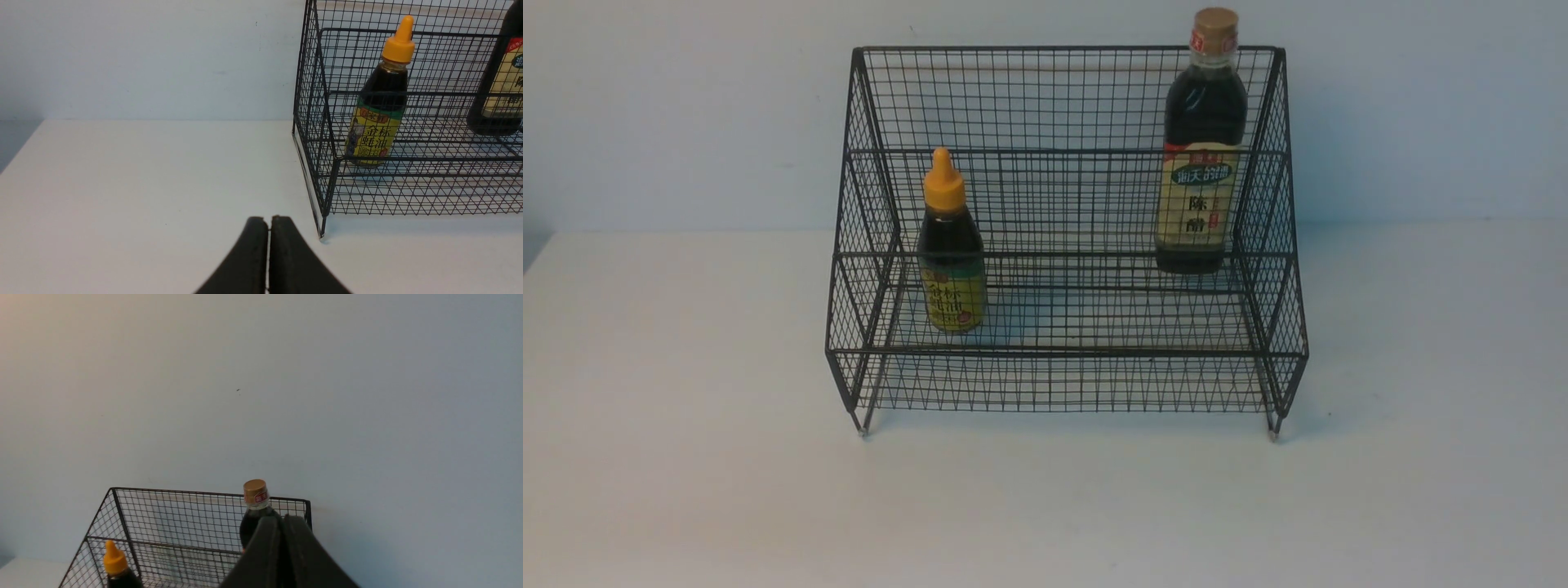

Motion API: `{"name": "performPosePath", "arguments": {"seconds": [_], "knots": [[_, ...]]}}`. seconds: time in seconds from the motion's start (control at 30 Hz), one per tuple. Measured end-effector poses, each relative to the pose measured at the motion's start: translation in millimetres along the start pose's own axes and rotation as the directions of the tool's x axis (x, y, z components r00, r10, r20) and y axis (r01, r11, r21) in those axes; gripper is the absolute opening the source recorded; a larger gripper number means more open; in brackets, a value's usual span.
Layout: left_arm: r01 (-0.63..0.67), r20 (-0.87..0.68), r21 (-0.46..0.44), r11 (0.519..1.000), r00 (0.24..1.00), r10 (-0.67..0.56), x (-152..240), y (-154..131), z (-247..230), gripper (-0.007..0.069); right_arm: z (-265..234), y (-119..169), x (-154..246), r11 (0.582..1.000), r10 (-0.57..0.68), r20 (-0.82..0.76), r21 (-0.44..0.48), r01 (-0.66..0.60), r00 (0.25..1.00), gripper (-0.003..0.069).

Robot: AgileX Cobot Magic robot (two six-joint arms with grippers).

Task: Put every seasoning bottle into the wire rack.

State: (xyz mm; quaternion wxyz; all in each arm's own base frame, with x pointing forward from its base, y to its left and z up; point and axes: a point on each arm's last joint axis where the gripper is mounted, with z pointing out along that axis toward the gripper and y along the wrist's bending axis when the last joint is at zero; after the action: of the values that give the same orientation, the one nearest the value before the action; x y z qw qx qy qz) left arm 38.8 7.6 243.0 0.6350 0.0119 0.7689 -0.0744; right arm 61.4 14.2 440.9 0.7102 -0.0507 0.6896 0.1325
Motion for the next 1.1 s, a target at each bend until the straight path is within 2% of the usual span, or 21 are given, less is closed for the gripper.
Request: {"name": "performPosePath", "arguments": {"seconds": [0.37, 0.57, 0.73, 0.97, 1.1], "knots": [[0.000, 0.000, 0.000, 1.000, 1.000, 0.000, 0, 0, 0, -0.0005, -58, -4, 12, 0.999, 0.026, 0.143, -0.027, -0.023, 0.989, -0.0010], [0.000, 0.000, 0.000, 1.000, 1.000, 0.000, 0, 0, 0, -0.0005, -58, -4, 13, 0.999, -0.021, 0.141, -0.031, 0.026, 0.990, -0.0010], [0.000, 0.000, 0.000, 1.000, 1.000, 0.000, 0, 0, 0, -0.0005, -47, 2, 24, 0.992, -0.072, 0.165, -0.087, 0.087, 0.984, -0.0010], [0.000, 0.000, 0.000, 1.000, 1.000, 0.000, 0, 0, 0, -0.0005, -25, 3, 59, 0.987, -0.081, 0.162, -0.122, 0.101, 0.983, -0.0010], [0.000, 0.000, 0.000, 1.000, 1.000, 0.000, 0, 0, 0, -0.0005, -16, -3, 94, 0.990, -0.112, 0.110, -0.073, 0.120, 0.988, -0.0010]]}}
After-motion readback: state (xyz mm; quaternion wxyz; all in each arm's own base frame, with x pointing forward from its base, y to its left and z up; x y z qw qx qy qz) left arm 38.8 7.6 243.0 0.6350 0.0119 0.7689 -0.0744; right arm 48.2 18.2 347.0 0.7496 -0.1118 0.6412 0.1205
